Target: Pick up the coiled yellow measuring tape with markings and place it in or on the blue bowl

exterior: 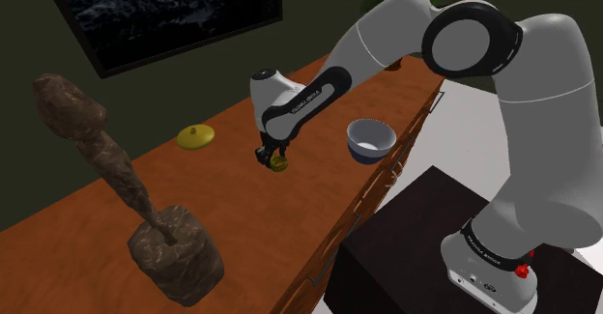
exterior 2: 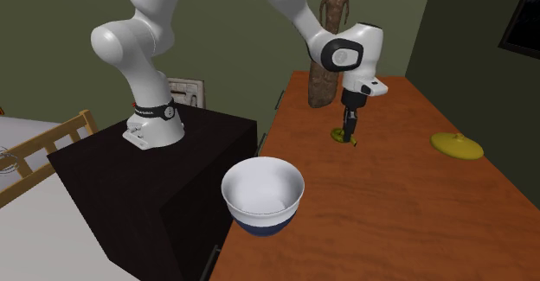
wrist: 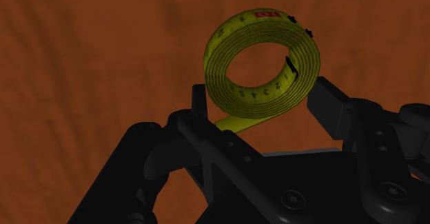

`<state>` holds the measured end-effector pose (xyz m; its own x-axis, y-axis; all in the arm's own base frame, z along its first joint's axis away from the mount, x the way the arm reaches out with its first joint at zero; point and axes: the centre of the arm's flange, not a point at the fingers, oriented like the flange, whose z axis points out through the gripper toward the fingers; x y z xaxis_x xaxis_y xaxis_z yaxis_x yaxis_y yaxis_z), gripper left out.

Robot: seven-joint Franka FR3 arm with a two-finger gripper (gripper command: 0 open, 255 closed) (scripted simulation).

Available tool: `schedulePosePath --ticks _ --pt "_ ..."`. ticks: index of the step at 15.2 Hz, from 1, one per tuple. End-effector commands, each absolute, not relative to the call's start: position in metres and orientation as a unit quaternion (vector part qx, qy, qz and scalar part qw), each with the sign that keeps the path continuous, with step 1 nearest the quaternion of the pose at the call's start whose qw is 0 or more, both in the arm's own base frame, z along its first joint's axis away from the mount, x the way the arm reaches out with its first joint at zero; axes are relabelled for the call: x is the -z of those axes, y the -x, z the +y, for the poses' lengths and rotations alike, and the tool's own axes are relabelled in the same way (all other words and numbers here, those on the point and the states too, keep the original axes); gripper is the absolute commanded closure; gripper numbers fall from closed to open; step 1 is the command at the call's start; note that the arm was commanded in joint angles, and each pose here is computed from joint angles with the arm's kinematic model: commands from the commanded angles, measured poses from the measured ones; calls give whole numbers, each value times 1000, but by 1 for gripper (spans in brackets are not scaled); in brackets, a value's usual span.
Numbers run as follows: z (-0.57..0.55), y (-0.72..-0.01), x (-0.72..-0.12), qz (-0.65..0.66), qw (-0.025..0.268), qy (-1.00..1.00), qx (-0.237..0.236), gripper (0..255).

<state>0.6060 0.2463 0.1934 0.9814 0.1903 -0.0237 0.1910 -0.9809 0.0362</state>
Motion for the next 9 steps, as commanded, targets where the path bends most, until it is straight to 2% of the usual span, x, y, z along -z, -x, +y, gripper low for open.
schedulePosePath --ticks 1,9 --pt "246 -606 -205 96 19 -995 10 255" --pt "246 -606 -247 96 19 -995 10 255"
